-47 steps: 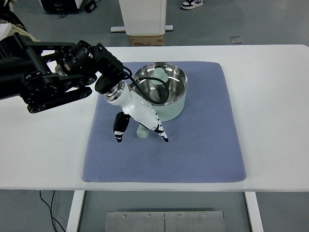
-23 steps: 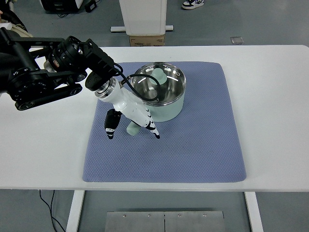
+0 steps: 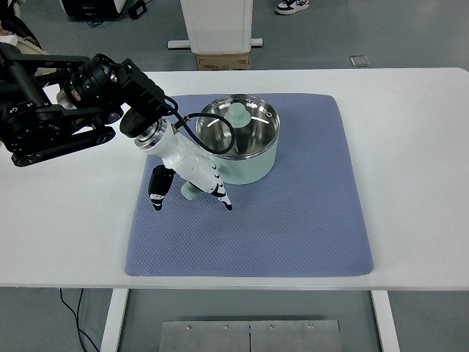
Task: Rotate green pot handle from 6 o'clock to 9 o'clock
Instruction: 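Sweep the held handle with the left hand toward the left arm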
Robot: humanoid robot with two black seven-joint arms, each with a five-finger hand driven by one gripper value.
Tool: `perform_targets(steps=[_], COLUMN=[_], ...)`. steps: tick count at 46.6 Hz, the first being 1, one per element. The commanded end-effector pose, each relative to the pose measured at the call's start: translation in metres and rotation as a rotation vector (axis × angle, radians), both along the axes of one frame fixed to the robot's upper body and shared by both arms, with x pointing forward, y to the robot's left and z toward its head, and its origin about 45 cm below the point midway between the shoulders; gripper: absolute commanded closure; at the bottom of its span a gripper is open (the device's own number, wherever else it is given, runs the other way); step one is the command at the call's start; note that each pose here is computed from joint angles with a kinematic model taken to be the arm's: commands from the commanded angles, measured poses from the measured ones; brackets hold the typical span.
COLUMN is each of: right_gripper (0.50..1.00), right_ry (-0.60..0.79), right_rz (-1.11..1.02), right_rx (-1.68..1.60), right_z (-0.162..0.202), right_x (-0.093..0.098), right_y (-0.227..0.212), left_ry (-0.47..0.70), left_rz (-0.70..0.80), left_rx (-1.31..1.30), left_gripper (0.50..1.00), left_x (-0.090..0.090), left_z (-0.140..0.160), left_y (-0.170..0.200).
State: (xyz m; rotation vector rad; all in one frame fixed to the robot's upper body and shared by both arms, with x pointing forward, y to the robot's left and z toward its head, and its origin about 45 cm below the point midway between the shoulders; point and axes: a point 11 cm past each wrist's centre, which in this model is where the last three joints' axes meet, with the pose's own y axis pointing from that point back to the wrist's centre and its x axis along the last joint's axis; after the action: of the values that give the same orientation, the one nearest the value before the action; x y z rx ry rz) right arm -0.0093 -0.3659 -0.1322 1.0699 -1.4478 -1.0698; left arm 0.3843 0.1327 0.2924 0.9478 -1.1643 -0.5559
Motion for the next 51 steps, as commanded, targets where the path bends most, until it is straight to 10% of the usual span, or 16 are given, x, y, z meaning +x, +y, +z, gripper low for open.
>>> perform_targets(steps=[1, 51], right_gripper=[0.5, 0.5], right_ry=[0.0, 0.0], right_rz=[-0.001, -0.001], right_rx=[0.0, 0.0], right_z=[0.0, 0.0], right_x=[0.0, 0.0], right_y=[0.0, 0.0], left_ry=[-0.005, -0.086], left_rz=[0.005, 0.025], left_rx=[-0.001, 0.1], left_gripper=[0.5, 0.5], left_x=[0.001, 0.018], left_z=[0.002, -0.005], left_y=[0.002, 0.042])
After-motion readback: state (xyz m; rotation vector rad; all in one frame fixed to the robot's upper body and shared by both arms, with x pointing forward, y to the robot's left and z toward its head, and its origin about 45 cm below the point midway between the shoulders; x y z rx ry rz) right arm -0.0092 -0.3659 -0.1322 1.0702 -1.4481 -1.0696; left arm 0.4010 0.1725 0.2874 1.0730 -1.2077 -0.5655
